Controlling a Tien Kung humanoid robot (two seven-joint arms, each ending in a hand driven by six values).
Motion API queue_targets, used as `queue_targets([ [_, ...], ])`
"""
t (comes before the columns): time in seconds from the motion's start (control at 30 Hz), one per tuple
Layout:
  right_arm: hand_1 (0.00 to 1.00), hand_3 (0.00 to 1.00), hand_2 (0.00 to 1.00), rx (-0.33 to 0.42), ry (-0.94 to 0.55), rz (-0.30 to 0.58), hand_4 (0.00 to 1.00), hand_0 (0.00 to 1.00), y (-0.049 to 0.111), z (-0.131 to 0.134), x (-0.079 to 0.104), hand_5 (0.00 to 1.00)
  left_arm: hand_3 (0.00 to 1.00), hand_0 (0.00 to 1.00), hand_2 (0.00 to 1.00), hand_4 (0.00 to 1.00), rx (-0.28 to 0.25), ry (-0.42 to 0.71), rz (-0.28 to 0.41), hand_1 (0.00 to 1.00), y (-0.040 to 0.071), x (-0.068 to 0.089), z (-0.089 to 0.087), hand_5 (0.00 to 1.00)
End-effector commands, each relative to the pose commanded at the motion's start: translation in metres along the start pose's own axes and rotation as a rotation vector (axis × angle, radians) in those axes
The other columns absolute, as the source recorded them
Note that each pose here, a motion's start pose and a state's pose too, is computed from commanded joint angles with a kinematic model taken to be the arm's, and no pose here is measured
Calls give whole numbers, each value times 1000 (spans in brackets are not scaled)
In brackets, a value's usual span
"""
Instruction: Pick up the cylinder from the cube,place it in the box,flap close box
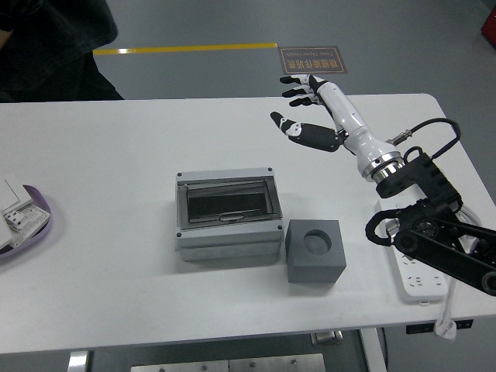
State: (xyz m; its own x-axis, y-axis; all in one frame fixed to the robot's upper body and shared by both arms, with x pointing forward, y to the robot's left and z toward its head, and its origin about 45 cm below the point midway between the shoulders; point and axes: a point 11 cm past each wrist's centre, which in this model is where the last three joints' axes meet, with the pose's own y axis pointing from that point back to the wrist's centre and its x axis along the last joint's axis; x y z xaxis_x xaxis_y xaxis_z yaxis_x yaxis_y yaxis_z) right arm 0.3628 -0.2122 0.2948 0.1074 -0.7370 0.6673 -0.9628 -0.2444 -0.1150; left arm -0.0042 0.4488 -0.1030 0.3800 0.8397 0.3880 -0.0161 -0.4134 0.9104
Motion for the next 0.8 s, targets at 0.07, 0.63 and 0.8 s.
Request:
queue_targets([
  [0.07, 655, 709, 673, -7, 31, 60, 690, 714, 2, 13, 8, 350, 593, 510, 552, 643, 0, 1, -2, 550, 0, -2, -1, 201],
  [0.63, 672, 708, 686, -131, -313, 188, 674, 737, 57, 91, -4, 319, 594, 510, 552, 645, 11, -7, 2, 551, 0, 0, -8, 200],
  [0.8, 688, 749, 698, -141, -373, 202, 827, 754, 63, 102, -8, 350, 594, 509, 553, 650, 21, -10, 8, 552, -1, 4, -10, 197],
])
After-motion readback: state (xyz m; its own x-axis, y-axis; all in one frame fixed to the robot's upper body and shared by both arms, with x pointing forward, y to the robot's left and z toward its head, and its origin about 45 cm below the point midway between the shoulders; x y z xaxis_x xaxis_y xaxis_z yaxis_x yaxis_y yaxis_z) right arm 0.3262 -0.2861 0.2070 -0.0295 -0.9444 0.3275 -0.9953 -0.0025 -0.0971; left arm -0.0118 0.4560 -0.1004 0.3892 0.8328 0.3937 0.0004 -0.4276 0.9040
